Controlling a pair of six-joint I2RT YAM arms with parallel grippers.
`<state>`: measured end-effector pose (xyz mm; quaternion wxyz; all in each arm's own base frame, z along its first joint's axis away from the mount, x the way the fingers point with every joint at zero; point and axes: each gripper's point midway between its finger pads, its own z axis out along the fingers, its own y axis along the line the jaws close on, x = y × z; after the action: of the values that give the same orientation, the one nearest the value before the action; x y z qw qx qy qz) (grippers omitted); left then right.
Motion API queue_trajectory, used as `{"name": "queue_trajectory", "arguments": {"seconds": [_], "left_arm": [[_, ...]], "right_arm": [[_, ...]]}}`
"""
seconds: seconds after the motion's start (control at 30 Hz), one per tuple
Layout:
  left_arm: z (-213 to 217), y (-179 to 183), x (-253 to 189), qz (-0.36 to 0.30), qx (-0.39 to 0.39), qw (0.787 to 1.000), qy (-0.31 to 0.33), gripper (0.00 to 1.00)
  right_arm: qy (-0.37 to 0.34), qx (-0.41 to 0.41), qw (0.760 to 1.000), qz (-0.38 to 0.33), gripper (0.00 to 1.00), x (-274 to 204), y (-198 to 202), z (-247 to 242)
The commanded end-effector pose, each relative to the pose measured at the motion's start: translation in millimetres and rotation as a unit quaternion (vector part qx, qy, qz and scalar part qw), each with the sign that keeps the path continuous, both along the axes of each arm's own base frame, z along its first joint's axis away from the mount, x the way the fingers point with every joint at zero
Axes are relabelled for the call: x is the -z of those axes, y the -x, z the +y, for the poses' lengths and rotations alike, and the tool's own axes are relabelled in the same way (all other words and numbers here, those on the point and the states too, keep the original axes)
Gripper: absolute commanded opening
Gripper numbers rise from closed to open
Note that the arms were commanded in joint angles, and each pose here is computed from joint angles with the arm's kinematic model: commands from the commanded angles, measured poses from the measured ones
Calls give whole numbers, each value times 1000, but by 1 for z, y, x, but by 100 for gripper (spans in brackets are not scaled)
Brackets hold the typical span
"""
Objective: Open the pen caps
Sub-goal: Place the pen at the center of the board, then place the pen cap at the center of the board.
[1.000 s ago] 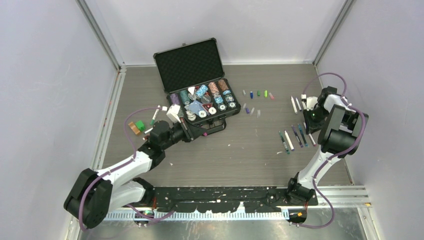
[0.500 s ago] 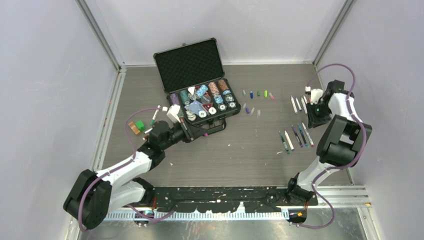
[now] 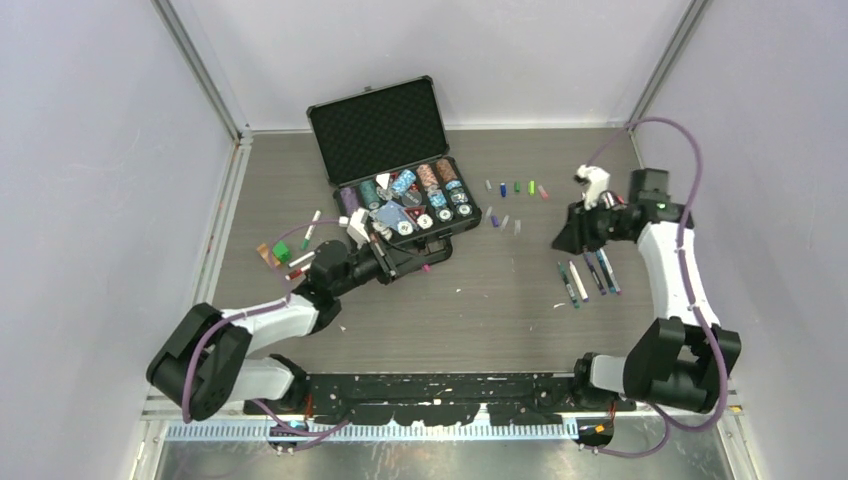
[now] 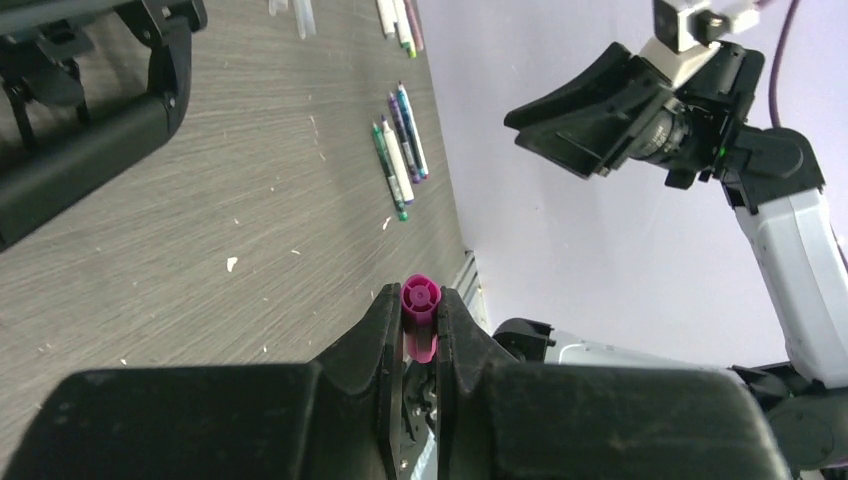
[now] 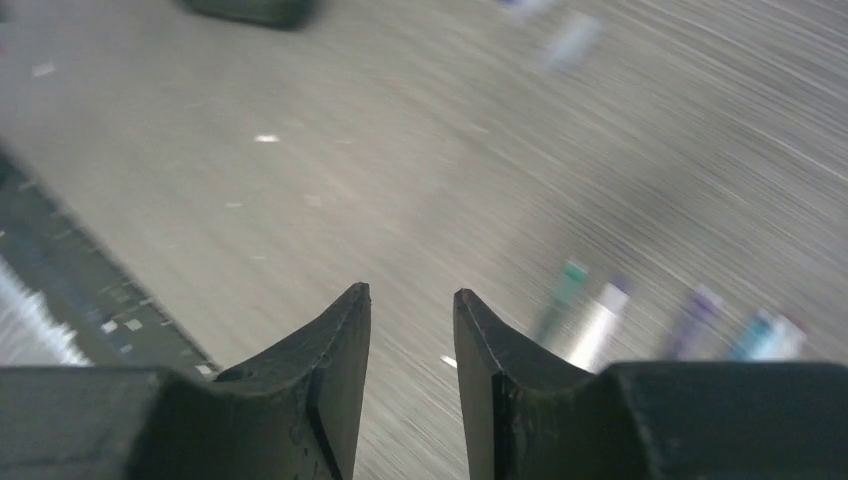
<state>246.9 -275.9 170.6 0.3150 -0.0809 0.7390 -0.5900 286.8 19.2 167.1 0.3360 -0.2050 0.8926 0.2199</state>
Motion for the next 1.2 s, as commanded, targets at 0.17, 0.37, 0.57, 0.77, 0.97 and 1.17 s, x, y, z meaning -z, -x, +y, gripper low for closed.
{"name": "queue_trajectory", "arguments": {"seconds": [0.17,0.37,0.57,0.77,0.97,1.17], "left_arm": [[-36,-5,-1,37,-32,998,34,0],[-70,-8,-5,31,-27,999,30,0],[-96,-18,0,31,-29,999,28,0],[-112,-18,-1,36,-16,998,45,0],[-112,-19,2,35,-22,998,43,0],[-113,-17,-2,35,-17,998,48,0]], "right_arm": [[-229,-175,957,36,43,-21,38,147],[-267,-182,942,93,43,-11,49,168],[-275,-185,934,137,43,0,56,186],[-254,-178,939,150,43,10,54,191],[-221,-170,945,170,43,26,53,187],[-224,-182,941,176,42,26,57,193]]}}
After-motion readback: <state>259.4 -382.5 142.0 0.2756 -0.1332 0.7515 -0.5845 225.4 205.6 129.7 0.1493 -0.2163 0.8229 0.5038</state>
